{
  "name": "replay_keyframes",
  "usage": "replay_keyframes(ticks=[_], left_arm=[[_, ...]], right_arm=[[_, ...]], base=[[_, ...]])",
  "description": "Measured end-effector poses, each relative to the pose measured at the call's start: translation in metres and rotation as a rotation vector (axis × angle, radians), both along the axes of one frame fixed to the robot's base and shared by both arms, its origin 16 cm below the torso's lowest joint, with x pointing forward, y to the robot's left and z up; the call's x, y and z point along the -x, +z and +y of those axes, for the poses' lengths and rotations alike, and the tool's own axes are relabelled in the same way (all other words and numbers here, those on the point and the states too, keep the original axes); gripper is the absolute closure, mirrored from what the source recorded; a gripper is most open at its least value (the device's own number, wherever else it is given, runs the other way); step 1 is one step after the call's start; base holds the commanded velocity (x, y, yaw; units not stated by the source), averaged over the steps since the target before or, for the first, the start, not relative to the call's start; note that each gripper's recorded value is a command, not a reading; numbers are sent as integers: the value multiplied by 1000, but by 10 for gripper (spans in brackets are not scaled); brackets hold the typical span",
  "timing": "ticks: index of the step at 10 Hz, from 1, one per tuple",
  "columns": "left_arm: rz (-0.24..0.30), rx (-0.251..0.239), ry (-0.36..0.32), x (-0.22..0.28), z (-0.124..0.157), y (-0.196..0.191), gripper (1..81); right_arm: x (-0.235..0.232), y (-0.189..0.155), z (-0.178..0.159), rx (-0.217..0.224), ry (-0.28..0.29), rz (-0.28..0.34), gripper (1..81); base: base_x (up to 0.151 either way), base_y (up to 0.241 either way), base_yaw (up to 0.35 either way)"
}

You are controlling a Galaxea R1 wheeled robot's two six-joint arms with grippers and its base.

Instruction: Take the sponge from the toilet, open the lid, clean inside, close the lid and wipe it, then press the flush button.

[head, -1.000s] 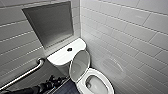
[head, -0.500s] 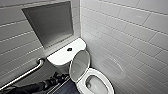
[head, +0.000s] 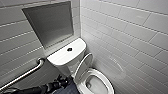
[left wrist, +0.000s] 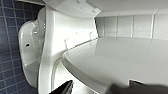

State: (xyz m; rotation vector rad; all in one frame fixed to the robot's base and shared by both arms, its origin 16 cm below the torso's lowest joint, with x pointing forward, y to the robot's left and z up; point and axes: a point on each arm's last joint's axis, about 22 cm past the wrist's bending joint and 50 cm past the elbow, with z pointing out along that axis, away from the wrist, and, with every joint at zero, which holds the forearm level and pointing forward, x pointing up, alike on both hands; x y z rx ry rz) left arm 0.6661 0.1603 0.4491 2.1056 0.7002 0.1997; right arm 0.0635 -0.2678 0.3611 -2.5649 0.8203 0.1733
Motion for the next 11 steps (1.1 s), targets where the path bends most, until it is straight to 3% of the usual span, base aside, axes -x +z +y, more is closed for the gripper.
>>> replay_keyframes(ticks=[2, 5, 8, 11], left_arm=[[30, 24, -67, 50, -26, -14, 10], [52, -38, -120, 102, -1, -40, 10], [193, -120, -233, 261, 30, -88, 10], [346, -212, -346, 427, 83, -114, 10]], right_arm=[[0, 0, 0, 0, -1, 0, 811], [-5, -2, 1, 1, -3, -6, 811], [-6, -3, 17, -20, -11, -6, 811], [-6, -3, 19, -23, -12, -8, 811]], base=[[0, 0, 0], [0, 0, 0], [0, 0, 0], [0, 0, 0]])
